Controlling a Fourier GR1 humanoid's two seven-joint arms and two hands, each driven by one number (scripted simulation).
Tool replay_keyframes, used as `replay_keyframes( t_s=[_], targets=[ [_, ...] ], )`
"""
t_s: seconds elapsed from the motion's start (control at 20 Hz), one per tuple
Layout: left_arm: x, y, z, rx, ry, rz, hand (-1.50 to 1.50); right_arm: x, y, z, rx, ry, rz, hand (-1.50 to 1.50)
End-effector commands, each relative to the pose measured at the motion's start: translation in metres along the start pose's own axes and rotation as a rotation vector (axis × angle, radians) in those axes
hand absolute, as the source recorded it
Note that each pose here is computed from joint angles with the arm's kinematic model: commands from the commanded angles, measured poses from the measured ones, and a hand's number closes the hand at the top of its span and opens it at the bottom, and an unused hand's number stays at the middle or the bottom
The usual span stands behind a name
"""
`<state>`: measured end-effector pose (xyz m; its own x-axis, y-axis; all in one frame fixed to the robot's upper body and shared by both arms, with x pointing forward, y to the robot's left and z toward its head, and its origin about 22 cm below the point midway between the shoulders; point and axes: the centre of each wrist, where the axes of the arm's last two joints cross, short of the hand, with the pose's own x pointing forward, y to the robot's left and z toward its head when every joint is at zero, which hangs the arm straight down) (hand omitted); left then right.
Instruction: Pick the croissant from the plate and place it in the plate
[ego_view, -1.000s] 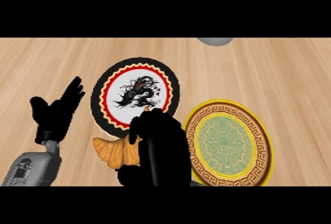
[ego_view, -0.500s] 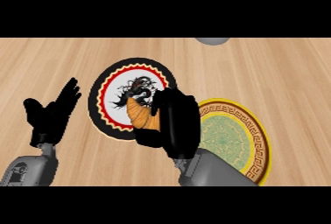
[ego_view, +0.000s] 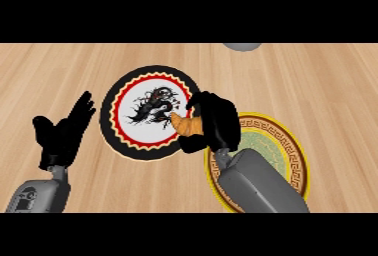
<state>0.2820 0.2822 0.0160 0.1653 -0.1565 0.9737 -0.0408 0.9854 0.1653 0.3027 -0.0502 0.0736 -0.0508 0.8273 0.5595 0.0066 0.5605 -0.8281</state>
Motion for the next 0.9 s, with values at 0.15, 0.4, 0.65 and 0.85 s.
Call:
replay_keyframes(
  t_s=[0.15, 0.4, 0.65, 0.85],
  targets=[
    [0.005, 0.006, 0.000, 0.001, -0.002, -0.029, 0.00, -0.024, 0.011, 0.001, -0.051, -0.167, -0.058, -1.50],
    [-0.005, 0.005, 0.012, -0.002, -0.010, 0.006, 0.00, 0.012, -0.021, 0.018, -0.161, -0.380, -0.327, -1.50],
    [0.008, -0.001, -0.001, 0.004, 0.008, 0.006, 0.00, 0.019, -0.053, 0.025, -0.143, -0.337, -0.541, -1.50],
    [0.008, -0.007, -0.002, 0.024, 0.007, -0.015, 0.00, 0.006, -0.063, 0.033, -0.013, -0.204, -0.707, -1.50]
  ],
)
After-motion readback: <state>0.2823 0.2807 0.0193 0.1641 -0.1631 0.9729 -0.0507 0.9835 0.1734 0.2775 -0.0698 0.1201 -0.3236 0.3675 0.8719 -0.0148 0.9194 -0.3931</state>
